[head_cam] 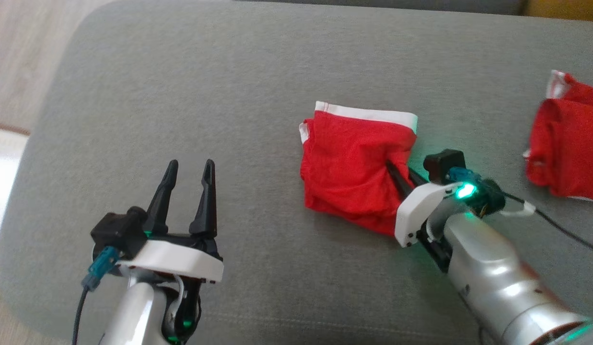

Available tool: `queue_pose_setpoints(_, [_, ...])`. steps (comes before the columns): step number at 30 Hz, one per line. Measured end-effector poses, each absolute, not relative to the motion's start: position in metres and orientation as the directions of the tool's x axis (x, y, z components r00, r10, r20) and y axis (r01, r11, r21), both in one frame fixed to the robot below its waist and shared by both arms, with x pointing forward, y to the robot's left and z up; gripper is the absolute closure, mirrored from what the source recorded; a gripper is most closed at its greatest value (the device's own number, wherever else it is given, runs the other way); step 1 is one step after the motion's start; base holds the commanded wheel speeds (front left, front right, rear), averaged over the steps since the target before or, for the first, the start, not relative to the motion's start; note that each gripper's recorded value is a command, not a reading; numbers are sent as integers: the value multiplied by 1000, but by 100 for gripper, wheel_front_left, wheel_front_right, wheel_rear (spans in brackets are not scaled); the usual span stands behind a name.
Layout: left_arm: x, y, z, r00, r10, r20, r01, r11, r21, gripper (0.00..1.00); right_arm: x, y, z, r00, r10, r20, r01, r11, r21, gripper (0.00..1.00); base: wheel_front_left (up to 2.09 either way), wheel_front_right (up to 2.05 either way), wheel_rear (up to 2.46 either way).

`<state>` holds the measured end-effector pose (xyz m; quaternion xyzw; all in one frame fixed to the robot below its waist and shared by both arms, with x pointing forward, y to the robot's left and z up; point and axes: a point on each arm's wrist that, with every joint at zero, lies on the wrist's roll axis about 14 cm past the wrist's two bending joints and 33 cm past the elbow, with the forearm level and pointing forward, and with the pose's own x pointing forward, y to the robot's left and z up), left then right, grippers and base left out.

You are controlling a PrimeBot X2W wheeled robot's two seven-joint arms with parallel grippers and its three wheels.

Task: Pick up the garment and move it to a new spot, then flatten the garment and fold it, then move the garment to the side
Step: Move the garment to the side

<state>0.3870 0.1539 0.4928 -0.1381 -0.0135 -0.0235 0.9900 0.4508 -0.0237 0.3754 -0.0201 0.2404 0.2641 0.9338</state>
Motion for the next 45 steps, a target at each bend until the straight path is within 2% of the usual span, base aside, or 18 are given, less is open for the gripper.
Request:
queue_pose_setpoints(11, [408, 111, 506, 983, -163, 87, 182, 938, -294, 0, 468, -125, 409, 799, 365, -478, -553, 758, -346, 100, 0, 0, 0])
queue_pose_setpoints(18, [423, 87, 497, 971, -228, 73, 239, 920, -312, 0, 483, -221, 433, 824, 206, -528, -506, 685, -524, 100, 0, 0, 0])
queue_pose_setpoints(22, [433, 81, 493, 968, -243, 68, 252, 914, -319, 0, 495, -268, 457, 837, 125, -532, -492, 597, -634, 100, 0, 0, 0])
queue_pose_setpoints(26, [439, 78, 486, 965, -255, 57, 259, 909, -326, 0, 503, -300, 472, 843, 52, -535, -461, 581, -671, 100, 0, 0, 0])
queue_pose_setpoints(30, [442, 78, 481, 965, -258, 48, 259, 907, -331, 0, 502, -321, 471, 823, -35, -567, -429, 617, -660, 100, 0, 0, 0])
queue_pose_setpoints(37, [444, 79, 476, 964, -262, 38, 259, 908, -328, 0, 506, -333, 479, 819, -95, -566, -382, 645, -662, 100, 0, 0, 0])
queue_pose_setpoints(45, [448, 75, 479, 961, -271, 51, 272, 905, -327, 0, 490, -350, 473, 792, -180, -584, -349, 651, -674, 100, 0, 0, 0])
